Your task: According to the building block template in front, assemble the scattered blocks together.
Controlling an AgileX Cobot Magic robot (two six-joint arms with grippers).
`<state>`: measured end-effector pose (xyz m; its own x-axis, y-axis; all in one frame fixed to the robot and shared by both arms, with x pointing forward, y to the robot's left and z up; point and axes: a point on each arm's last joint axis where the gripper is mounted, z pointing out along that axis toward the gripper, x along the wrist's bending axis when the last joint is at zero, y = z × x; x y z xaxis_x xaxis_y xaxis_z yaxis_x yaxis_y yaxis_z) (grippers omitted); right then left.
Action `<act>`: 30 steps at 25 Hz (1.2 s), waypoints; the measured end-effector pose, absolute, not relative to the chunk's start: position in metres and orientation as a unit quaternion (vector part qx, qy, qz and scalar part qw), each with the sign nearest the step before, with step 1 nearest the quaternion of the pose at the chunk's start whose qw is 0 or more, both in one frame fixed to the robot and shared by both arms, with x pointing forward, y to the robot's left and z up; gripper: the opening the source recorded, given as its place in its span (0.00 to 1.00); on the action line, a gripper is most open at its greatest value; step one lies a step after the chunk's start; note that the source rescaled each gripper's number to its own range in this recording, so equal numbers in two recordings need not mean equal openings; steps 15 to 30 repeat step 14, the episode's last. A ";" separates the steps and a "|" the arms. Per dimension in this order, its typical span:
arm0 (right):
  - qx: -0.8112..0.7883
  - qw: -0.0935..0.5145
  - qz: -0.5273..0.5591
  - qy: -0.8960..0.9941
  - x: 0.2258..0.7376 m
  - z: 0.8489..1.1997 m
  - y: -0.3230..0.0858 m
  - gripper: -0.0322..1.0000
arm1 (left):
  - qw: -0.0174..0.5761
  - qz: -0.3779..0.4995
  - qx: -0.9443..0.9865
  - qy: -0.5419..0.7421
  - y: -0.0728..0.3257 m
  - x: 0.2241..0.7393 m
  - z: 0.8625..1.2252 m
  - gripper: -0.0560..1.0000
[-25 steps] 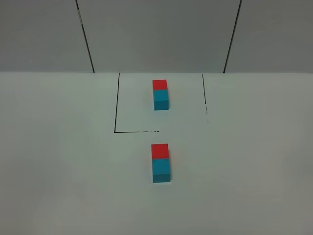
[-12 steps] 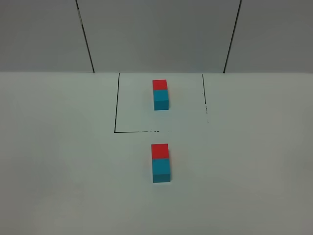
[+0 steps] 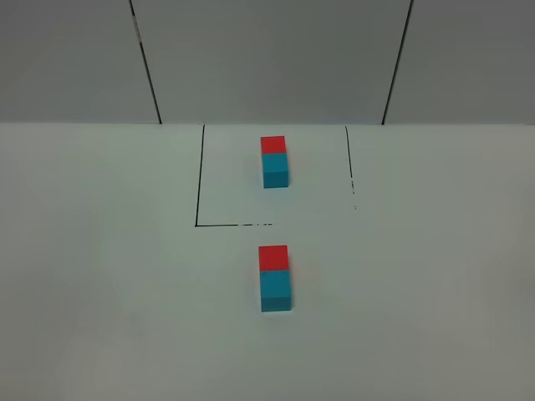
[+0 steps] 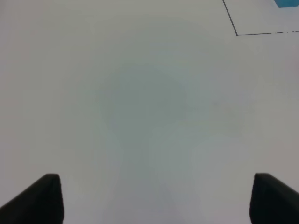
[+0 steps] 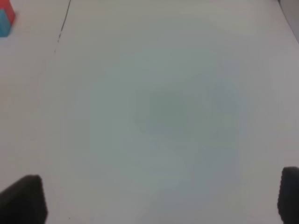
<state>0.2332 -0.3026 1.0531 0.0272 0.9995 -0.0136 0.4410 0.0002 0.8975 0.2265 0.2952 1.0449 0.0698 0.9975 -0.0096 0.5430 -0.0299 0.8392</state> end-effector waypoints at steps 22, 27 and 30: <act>0.606 0.383 0.365 0.595 0.233 1.053 -0.303 1.00 | 0.352 0.323 0.641 0.601 0.295 0.226 1.045 0.89; 0.606 0.383 0.365 0.595 0.233 1.053 -0.303 1.00 | 0.352 0.323 0.641 0.601 0.295 0.226 1.045 0.89; 0.606 0.383 0.365 0.595 0.233 1.053 -0.303 1.00 | 0.352 0.323 0.641 0.601 0.295 0.226 1.045 0.89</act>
